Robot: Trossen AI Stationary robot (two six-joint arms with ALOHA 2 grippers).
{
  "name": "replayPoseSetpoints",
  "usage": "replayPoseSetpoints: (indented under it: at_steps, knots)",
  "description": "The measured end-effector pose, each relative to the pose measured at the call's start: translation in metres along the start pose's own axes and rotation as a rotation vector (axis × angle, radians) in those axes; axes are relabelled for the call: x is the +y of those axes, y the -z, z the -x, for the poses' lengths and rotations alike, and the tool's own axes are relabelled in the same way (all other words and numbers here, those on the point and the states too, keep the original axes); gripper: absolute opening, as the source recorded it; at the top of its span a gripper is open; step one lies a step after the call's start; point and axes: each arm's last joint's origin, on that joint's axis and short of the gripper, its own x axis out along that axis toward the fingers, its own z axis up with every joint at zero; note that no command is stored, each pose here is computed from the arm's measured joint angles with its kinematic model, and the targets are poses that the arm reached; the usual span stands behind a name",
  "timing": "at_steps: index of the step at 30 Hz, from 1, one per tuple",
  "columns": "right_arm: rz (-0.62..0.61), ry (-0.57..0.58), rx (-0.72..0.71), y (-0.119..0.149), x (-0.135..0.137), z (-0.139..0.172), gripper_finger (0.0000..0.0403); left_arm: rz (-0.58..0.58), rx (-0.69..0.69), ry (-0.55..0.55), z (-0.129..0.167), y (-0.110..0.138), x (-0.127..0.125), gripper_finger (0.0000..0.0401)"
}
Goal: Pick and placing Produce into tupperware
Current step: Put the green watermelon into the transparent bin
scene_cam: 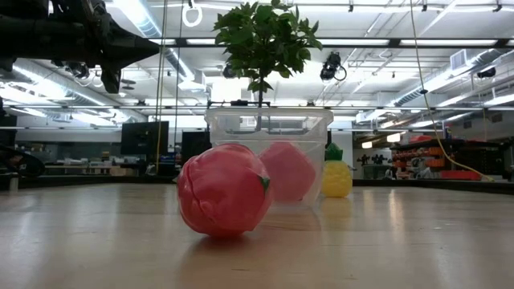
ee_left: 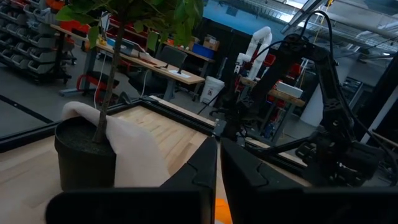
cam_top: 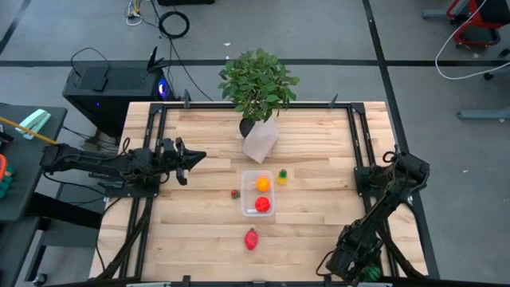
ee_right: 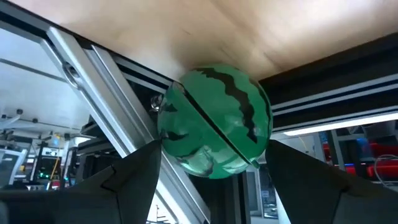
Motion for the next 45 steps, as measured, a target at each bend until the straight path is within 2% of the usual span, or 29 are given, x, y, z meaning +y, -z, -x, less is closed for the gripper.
replayPoseSetpoints:
  at_steps: [16, 24, 30, 45]
  knots:
    - [-0.001, -0.015, -0.041, 0.0017, 0.0013, -0.0024, 0.0293, 0.0, 0.0, 0.0, 0.0, 0.0, 0.0, 0.0018]
    - [0.02, -0.036, -0.075, 0.0004, 0.0032, -0.0026, 0.0325, 0.0, 0.0, 0.0, 0.0, 0.0, 0.0, 0.003]
    - [0.018, -0.048, -0.093, -0.0005, 0.0043, -0.0022, 0.0342, 0.0, 0.0, 0.0, 0.0, 0.0, 0.0, 0.0022]
    - [0.015, -0.051, -0.095, -0.0002, 0.0047, -0.002, 0.0292, 0.0, 0.0, 0.0, 0.0, 0.0, 0.0, 0.0027]
